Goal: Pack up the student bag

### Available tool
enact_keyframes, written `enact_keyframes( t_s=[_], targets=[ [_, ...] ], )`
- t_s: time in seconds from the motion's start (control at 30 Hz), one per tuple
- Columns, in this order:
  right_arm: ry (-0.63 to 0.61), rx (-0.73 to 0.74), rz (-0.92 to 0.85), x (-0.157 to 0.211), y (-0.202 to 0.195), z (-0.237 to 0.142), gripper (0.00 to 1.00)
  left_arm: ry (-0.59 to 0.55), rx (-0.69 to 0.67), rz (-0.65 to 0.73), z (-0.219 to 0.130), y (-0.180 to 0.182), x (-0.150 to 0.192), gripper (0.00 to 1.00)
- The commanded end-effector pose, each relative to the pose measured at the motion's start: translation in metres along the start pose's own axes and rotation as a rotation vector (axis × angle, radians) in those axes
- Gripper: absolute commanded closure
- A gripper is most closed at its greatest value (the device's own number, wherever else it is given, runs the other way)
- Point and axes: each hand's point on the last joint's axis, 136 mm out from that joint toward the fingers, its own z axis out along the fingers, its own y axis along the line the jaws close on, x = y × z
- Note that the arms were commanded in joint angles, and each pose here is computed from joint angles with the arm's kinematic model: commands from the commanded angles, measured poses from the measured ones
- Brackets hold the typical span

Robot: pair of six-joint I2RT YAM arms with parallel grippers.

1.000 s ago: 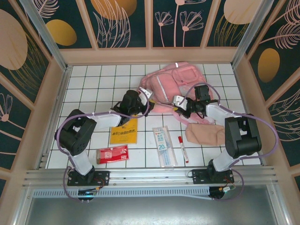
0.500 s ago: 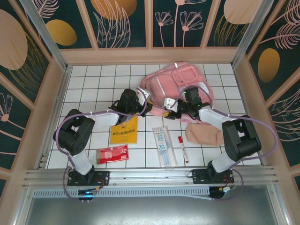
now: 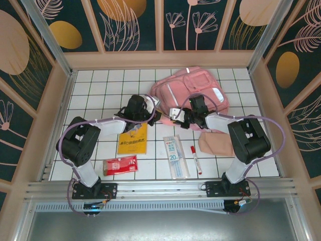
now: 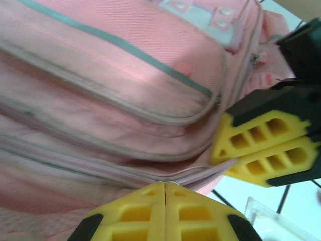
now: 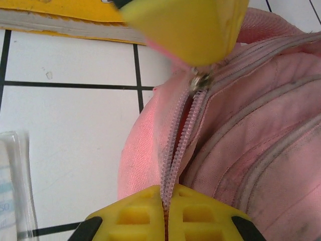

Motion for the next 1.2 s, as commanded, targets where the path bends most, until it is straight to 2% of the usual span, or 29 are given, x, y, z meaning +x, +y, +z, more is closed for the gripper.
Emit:
enact_keyframes(
  t_s=[0.0, 0.23, 0.27, 0.33, 0.43, 0.5, 0.53, 0.6, 0.67, 0.77, 0.9, 1.0, 1.07, 1.17],
  targets=[
    [0.057, -0.001, -0.045, 0.014, 0.002, -0.019, 1.0, -0.053, -0.115, 0.018, -0.019, 0.038, -0.028, 1.0],
    [0.093, 0.048, -0.081, 0.021, -0.008, -0.038, 1.0, 0.004, -0.204, 0.083, -0.018, 0.062, -0.013, 1.0],
    [0.098, 0.059, -0.079, 0.022, -0.009, -0.039, 1.0, 0.014, -0.182, 0.078, -0.017, 0.059, -0.01, 1.0],
    [0.056, 0.081, -0.054, 0.014, -0.012, -0.041, 0.83, -0.019, -0.121, 0.069, -0.017, 0.047, -0.018, 1.0],
    [-0.048, 0.071, -0.019, -0.008, -0.01, -0.044, 0.82, -0.039, 0.011, 0.066, -0.021, 0.021, -0.014, 1.0],
    [-0.064, 0.062, -0.009, -0.012, -0.008, -0.045, 0.82, -0.058, 0.108, 0.093, -0.03, -0.001, -0.018, 0.74],
    [-0.071, 0.058, -0.002, -0.014, -0.007, -0.044, 0.78, -0.062, 0.128, 0.097, -0.032, -0.005, -0.02, 0.68],
    [-0.103, 0.05, 0.035, -0.021, -0.009, -0.043, 0.59, -0.051, 0.115, 0.1, -0.031, -0.002, -0.025, 0.65],
    [-0.141, 0.035, 0.107, -0.03, -0.016, -0.04, 0.52, -0.035, 0.097, 0.066, -0.028, 0.003, -0.037, 0.62],
    [-0.157, 0.013, 0.16, -0.032, -0.017, -0.031, 0.5, -0.052, 0.104, -0.077, -0.018, 0.002, -0.054, 0.55],
    [-0.098, -0.005, 0.164, -0.015, -0.009, -0.028, 0.5, -0.024, 0.087, -0.123, 0.002, -0.02, -0.061, 0.43],
    [-0.158, 0.066, 0.209, -0.019, -0.022, -0.051, 0.5, 0.081, 0.049, -0.146, 0.026, -0.028, -0.05, 0.41],
    [-0.218, 0.141, 0.303, -0.022, -0.039, -0.072, 0.49, 0.154, -0.026, -0.193, 0.038, -0.017, -0.039, 0.41],
    [-0.258, 0.24, 0.362, -0.023, -0.044, -0.093, 0.46, 0.214, -0.127, -0.242, 0.042, 0.001, -0.027, 0.4]
  ],
)
